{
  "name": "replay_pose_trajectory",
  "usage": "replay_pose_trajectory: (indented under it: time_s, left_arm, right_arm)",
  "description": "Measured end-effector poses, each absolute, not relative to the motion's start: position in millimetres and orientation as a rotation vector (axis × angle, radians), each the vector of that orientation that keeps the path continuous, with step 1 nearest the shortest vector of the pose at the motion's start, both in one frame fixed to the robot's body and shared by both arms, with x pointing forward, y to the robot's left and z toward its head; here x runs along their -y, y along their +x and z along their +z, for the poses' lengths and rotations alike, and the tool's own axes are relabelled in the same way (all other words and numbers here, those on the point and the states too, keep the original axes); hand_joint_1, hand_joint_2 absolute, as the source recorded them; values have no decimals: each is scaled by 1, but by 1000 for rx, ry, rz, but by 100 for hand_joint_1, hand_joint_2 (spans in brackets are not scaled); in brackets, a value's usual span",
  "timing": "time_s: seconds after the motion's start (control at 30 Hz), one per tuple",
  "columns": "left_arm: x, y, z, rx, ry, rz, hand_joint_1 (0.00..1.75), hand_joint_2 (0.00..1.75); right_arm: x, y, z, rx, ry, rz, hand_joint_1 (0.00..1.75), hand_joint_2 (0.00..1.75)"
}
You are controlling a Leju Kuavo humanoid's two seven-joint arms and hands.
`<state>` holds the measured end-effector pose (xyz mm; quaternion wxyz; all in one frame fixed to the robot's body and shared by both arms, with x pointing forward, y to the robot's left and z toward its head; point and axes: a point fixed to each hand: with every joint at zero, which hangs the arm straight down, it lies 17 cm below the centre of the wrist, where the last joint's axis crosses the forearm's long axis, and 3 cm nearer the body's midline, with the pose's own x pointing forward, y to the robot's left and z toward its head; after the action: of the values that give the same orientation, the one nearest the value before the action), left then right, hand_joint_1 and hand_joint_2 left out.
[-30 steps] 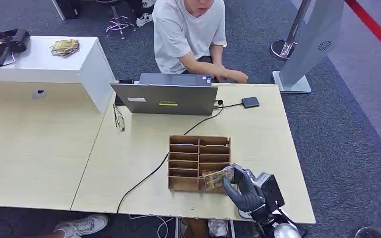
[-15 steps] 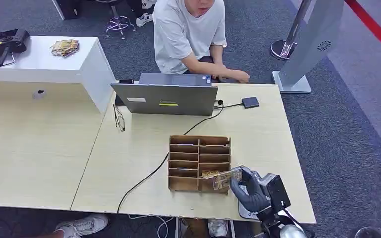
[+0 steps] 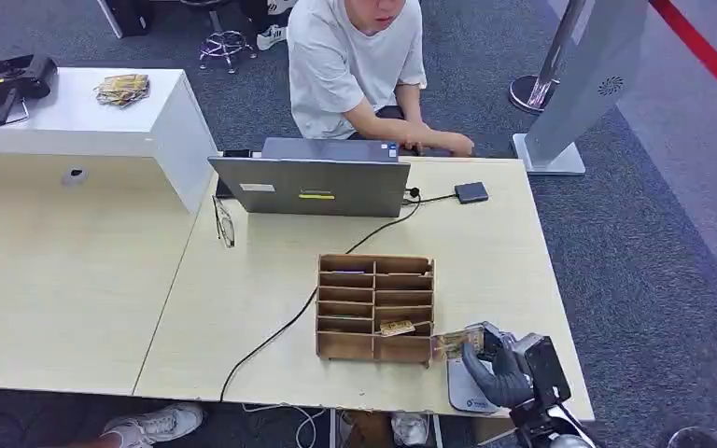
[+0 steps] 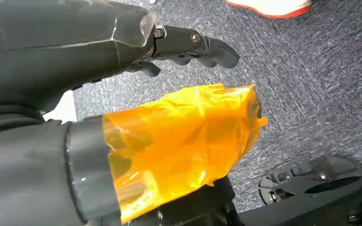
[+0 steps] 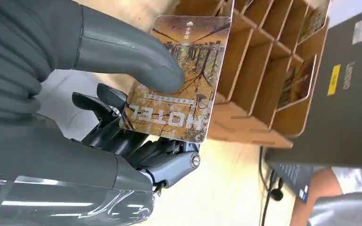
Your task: Pass the card to the sensor for recognition and then transmit it.
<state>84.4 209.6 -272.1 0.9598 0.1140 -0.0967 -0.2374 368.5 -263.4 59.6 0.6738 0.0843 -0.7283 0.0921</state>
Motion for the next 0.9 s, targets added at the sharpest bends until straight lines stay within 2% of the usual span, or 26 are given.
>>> replay_pose_trajectory:
  time_s: [0.9]
  left_arm:
    - [-211,83,-272,191,232,-462,0,0]
  right_arm:
    - [318,360,44,1577,20,271,175,175]
